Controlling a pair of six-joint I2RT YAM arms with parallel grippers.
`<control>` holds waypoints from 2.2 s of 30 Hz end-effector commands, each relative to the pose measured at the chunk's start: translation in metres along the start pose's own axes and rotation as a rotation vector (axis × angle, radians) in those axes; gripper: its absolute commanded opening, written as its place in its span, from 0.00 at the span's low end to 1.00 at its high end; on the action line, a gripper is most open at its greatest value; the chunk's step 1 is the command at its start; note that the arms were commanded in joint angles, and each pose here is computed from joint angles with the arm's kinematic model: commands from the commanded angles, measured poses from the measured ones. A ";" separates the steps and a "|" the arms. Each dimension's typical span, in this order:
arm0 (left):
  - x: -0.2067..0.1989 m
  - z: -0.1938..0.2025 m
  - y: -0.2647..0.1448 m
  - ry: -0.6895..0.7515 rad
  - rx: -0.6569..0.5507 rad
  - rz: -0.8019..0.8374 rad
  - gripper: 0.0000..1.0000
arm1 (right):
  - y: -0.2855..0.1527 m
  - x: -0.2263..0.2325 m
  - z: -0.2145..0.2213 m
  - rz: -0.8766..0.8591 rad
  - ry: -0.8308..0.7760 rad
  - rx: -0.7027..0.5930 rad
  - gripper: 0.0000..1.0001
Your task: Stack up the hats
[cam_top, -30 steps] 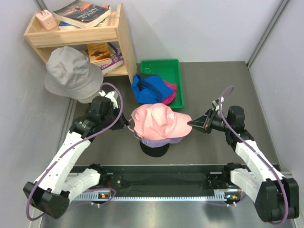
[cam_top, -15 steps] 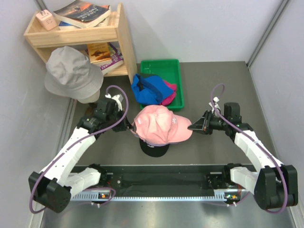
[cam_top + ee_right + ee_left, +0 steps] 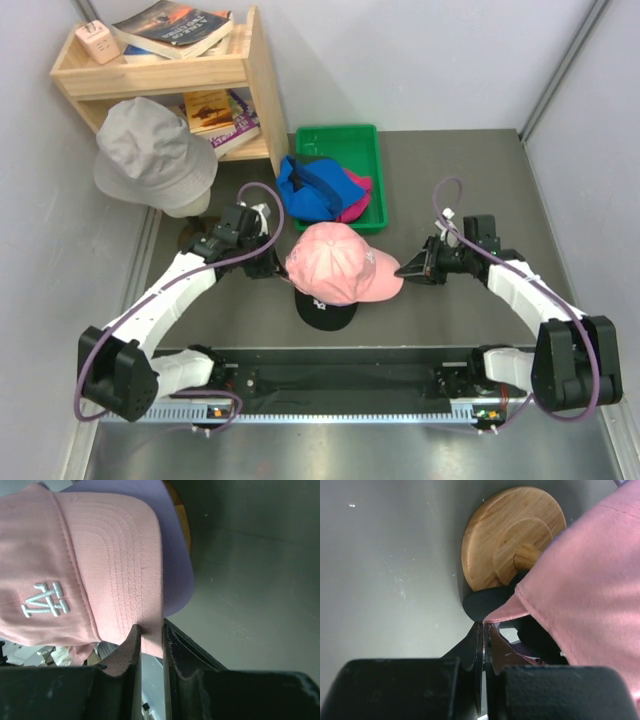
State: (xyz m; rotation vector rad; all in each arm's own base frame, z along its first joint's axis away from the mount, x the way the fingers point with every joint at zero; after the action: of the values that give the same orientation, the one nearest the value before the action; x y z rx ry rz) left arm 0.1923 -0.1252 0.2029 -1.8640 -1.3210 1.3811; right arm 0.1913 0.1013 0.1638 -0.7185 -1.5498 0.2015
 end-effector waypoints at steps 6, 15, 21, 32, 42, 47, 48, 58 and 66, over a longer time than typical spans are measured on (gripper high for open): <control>0.004 -0.006 -0.008 0.033 0.013 -0.096 0.00 | -0.005 -0.030 -0.009 0.352 -0.010 -0.094 0.00; -0.019 -0.036 -0.047 0.026 -0.105 -0.111 0.73 | -0.013 -0.011 -0.036 0.394 -0.046 -0.166 0.49; -0.022 -0.042 -0.074 0.013 -0.120 -0.190 0.92 | -0.017 0.003 -0.064 0.455 -0.055 -0.243 0.77; -0.048 -0.116 -0.044 0.080 -0.263 -0.199 0.97 | -0.024 0.039 -0.120 0.438 -0.140 -0.453 0.80; -0.049 -0.170 0.035 0.059 -0.281 -0.254 0.85 | -0.049 0.075 -0.134 0.386 -0.256 -0.618 0.80; -0.045 -0.182 0.055 0.032 -0.286 -0.293 0.81 | -0.052 0.080 -0.139 0.391 -0.288 -0.640 0.80; -0.043 -0.183 0.057 0.025 -0.288 -0.294 0.81 | -0.052 0.079 -0.140 0.394 -0.287 -0.636 0.80; -0.039 -0.194 0.073 -0.009 -0.348 -0.269 0.60 | -0.052 0.080 -0.142 0.393 -0.295 -0.642 0.80; -0.030 -0.190 0.071 0.013 -0.392 -0.317 0.21 | -0.053 0.081 -0.140 0.380 -0.304 -0.645 0.80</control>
State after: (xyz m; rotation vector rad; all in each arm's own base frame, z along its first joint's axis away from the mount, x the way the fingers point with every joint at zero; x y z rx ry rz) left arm 0.3782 -0.1598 0.2224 -1.7207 -1.7507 1.0817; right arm 0.3050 0.0665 0.2499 -1.5130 -1.6684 0.1794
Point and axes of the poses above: each gripper's point midway between its finger pads, its own y axis out along the fingers, its own x axis along the line the jaws close on, z = x × y, the point moved 9 cm from there along -y, back along the fingers
